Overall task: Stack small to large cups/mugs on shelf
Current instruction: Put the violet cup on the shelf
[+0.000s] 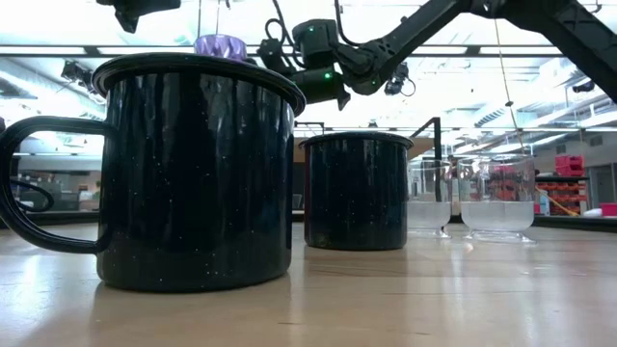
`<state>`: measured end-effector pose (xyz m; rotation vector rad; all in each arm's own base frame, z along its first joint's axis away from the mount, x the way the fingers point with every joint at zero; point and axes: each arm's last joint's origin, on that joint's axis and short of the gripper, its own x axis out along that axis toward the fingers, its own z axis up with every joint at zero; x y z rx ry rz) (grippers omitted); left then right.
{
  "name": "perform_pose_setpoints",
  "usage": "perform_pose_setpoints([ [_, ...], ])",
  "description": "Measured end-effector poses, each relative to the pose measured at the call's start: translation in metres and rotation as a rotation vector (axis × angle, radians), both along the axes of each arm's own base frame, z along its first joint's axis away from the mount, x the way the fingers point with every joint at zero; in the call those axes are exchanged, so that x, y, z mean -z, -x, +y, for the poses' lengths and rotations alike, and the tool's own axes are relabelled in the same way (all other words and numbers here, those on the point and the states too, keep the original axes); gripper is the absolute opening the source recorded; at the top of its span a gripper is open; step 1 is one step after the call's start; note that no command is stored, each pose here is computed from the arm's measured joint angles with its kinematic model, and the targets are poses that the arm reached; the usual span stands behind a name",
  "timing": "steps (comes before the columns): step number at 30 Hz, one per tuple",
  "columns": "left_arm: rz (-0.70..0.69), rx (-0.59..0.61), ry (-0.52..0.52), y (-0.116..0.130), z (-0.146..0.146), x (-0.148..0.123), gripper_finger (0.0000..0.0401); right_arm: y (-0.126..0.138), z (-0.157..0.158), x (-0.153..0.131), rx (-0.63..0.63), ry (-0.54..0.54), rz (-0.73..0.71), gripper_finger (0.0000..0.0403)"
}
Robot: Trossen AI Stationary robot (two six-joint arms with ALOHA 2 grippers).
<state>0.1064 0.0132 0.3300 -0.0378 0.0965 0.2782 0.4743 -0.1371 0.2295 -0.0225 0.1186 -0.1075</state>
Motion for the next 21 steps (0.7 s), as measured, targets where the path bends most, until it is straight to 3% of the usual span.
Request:
perform_pose_setpoints([
  [21,0.001,-0.002,0.015,0.0,0.0,0.0005,0.0119,0.0019,-0.0045,0.0024,0.032,-0.005,0.037,0.0369],
])
